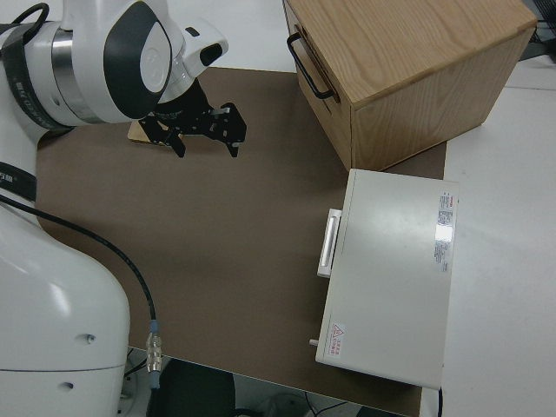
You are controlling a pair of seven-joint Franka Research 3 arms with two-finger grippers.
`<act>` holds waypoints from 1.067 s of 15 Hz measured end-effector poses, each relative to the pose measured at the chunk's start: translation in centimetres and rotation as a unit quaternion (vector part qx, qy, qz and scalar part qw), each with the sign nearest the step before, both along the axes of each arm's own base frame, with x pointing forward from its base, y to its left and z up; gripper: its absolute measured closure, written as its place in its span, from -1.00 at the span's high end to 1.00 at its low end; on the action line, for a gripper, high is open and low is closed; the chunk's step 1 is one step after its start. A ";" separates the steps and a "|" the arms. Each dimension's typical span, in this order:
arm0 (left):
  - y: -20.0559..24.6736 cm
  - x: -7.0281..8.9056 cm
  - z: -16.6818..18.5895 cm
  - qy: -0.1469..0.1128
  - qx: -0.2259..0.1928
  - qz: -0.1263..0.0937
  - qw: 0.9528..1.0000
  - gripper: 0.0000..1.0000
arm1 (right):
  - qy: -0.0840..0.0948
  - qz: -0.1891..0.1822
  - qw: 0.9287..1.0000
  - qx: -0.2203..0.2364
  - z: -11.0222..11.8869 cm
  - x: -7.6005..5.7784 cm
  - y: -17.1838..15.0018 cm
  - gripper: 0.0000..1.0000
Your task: Pick gray plate from table and place it on lower plate rack with left arm
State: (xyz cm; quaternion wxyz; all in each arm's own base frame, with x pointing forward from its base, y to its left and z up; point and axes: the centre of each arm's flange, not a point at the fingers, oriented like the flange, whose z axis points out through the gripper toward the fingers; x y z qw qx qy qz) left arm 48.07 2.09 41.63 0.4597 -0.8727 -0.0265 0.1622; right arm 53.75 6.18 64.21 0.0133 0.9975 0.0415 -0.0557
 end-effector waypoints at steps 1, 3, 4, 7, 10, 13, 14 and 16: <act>-0.1 0.1 -0.3 0.002 -0.001 0.000 1.000 -0.93 | 0.000 0.000 1.000 0.000 0.0 0.0 0.0 0.97; -0.2 0.1 -0.8 0.005 -0.003 0.002 1.000 -0.93 | 0.000 0.000 1.000 0.000 0.0 0.0 0.0 0.97; -0.2 0.1 -0.9 0.006 -0.004 0.003 1.000 -0.93 | 0.000 0.000 1.000 0.000 0.0 0.0 0.0 0.97; -0.2 0.1 -1.2 0.009 -0.007 0.004 1.000 -0.93 | 0.000 0.000 1.000 0.000 0.0 0.0 0.0 0.97; -0.2 0.2 -1.5 0.012 -0.007 0.004 1.000 -0.82 | 0.000 0.000 1.000 0.000 0.0 0.0 0.0 0.97; -0.2 0.2 -1.6 0.013 -0.007 0.004 1.000 -0.30 | 0.000 0.000 1.000 0.000 0.0 0.0 0.0 0.97; -0.2 0.2 -1.6 0.013 -0.007 0.004 1.000 -0.09 | 0.000 0.000 1.000 0.000 0.0 0.0 0.0 0.97; -0.2 0.2 -1.5 0.012 -0.007 0.004 1.000 0.32 | 0.000 0.000 1.000 0.000 0.0 0.0 0.0 0.97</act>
